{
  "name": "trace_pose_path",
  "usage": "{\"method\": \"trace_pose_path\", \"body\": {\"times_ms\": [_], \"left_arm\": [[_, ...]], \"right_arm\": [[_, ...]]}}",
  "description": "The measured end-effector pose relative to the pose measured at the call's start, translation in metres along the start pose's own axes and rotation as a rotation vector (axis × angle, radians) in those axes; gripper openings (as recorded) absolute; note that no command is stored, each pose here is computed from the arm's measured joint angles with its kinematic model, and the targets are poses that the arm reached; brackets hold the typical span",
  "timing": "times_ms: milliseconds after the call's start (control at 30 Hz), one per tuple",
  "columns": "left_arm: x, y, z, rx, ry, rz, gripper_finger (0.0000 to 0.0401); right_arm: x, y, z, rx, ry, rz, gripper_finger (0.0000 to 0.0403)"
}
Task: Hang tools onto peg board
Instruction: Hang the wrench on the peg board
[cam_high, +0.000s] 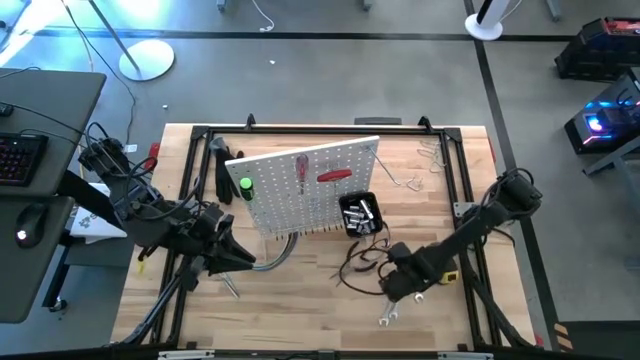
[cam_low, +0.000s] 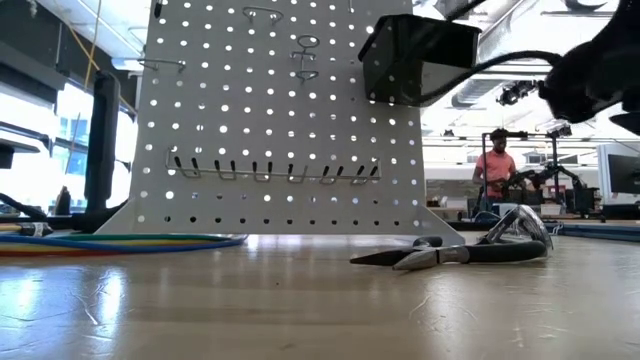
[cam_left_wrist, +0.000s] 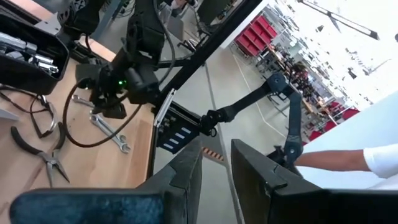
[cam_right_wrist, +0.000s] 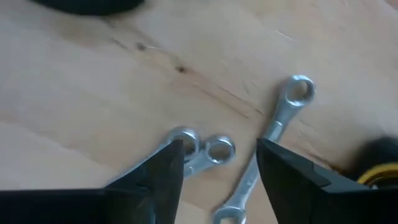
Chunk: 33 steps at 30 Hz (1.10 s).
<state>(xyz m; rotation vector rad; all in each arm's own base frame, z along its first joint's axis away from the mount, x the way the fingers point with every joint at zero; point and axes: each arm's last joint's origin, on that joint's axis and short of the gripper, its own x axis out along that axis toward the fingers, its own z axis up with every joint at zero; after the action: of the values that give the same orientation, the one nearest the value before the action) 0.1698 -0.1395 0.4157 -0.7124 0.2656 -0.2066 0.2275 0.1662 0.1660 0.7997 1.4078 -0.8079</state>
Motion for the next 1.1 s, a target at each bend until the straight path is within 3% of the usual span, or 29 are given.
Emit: {"method": "trace_pose_path", "body": {"times_ms": [133, 300, 467, 567, 733, 1100], "left_arm": [[0.000, 0.000, 0.000, -0.009, 0.000, 0.001, 0.0076], [0.000, 0.000, 0.000, -0.008, -0.014, 0.015, 0.0076], [0.001, 0.002, 0.001, -0.009, -0.024, 0.025, 0.0076], [0.001, 0.002, 0.001, -0.008, -0.025, 0.025, 0.0076], [0.001, 0.002, 0.001, -0.002, -0.025, 0.025, 0.0076], [0.001, 0.001, 0.001, -0.008, -0.027, 0.024, 0.0076]], "right_arm": [[0.000, 0.000, 0.002, -0.113, 0.011, -0.007, 0.0190], [-0.001, -0.011, 0.002, -0.192, 0.024, -0.111, 0.0165], [-0.001, -0.007, 0.000, -0.249, 0.047, -0.071, 0.0148], [0.001, -0.003, 0.000, -0.253, 0.036, -0.040, 0.0147], [0.013, -0.002, 0.001, -0.256, 0.039, -0.108, 0.0147], [0.021, 0.002, 0.000, -0.252, 0.046, -0.111, 0.0147]]}}
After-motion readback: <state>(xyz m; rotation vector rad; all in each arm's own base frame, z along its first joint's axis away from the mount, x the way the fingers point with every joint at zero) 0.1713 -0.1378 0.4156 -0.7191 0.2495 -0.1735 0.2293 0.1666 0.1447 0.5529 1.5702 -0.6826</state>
